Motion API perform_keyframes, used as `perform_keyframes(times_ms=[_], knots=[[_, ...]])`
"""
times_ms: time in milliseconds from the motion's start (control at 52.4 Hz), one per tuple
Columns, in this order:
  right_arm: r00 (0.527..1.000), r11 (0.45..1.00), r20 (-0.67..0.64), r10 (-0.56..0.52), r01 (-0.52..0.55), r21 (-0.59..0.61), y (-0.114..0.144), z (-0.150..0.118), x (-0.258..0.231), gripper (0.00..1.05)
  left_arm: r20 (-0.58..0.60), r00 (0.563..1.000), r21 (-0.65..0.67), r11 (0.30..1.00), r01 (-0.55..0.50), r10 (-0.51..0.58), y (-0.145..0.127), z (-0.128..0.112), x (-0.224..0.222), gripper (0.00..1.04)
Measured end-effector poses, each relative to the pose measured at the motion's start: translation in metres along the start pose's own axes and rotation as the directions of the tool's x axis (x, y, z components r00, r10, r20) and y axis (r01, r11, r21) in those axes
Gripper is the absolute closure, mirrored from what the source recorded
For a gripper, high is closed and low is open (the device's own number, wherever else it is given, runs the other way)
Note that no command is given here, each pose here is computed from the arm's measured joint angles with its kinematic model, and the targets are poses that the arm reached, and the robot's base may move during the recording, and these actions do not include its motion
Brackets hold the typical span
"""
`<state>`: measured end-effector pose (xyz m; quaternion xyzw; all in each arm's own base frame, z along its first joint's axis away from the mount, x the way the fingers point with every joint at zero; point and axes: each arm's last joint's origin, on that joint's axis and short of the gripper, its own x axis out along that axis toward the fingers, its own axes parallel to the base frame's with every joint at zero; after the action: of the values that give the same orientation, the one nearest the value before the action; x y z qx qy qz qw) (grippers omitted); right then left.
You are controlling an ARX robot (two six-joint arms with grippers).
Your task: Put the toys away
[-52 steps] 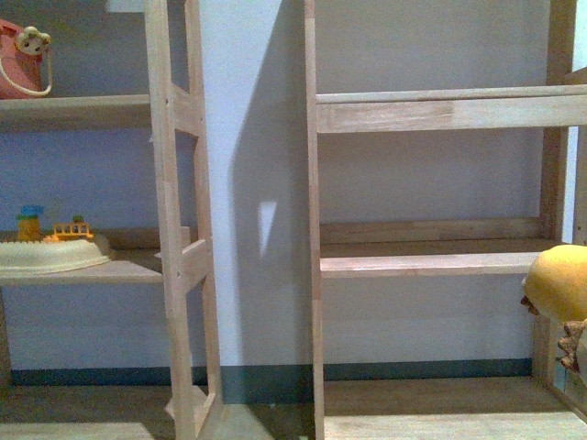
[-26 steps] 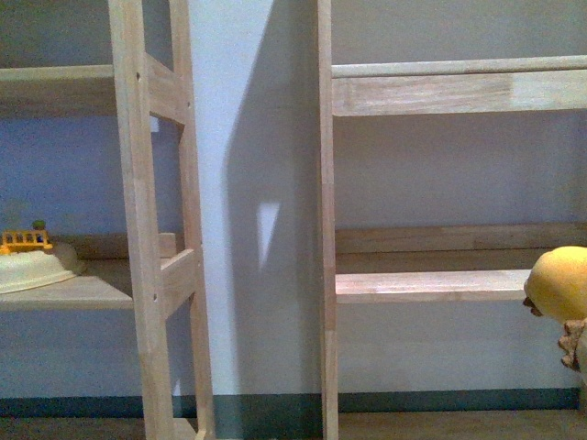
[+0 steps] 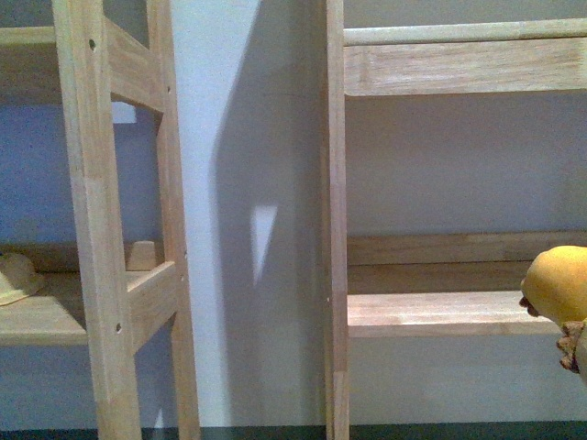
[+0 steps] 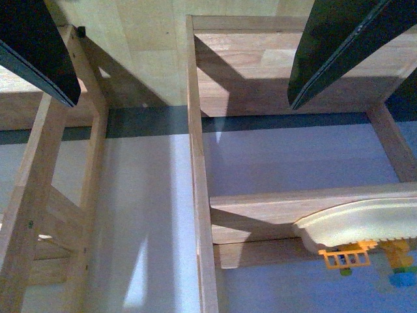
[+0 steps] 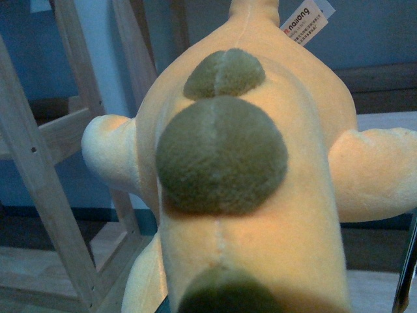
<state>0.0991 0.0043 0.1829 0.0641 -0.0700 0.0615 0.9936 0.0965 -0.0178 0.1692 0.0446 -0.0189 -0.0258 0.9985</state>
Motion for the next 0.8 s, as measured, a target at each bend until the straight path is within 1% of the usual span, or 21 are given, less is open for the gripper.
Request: perform_keyframes(times_ms=[592, 630, 649, 744, 801], knots=[[1.0, 1.0, 0.0, 0.0, 0.0, 0.0, 0.0, 0.0, 0.0, 0.97, -0.001, 1.0, 0.0, 1.0, 0.0, 0.0, 0.0, 0.0, 0.0, 0.06], [1.0, 1.0, -0.012, -0.02, 0.02, -0.009, 0.0, 0.0, 0.0, 0.97, -0.001, 1.0, 0.0, 1.0, 0.0, 0.0, 0.0, 0.0, 0.0, 0.06], [0.998, 0.998, -0.038, -0.06, 0.059, -0.033, 0.0, 0.0, 0.0, 0.97, -0.001, 1.0, 0.0, 1.0, 0.0, 0.0, 0.0, 0.0, 0.0, 0.06], [0.981, 0.982, -0.113, -0.16, 0.146, -0.117, 0.005, 0.007, 0.003, 0.97, -0.001, 1.0, 0.0, 1.0, 0.0, 0.0, 0.0, 0.0, 0.0, 0.06], [0.975, 0.974, -0.113, -0.191, 0.174, -0.144, 0.009, 0.015, 0.006, 0.97, -0.001, 1.0, 0.0, 1.0, 0.0, 0.0, 0.0, 0.0, 0.0, 0.06]])
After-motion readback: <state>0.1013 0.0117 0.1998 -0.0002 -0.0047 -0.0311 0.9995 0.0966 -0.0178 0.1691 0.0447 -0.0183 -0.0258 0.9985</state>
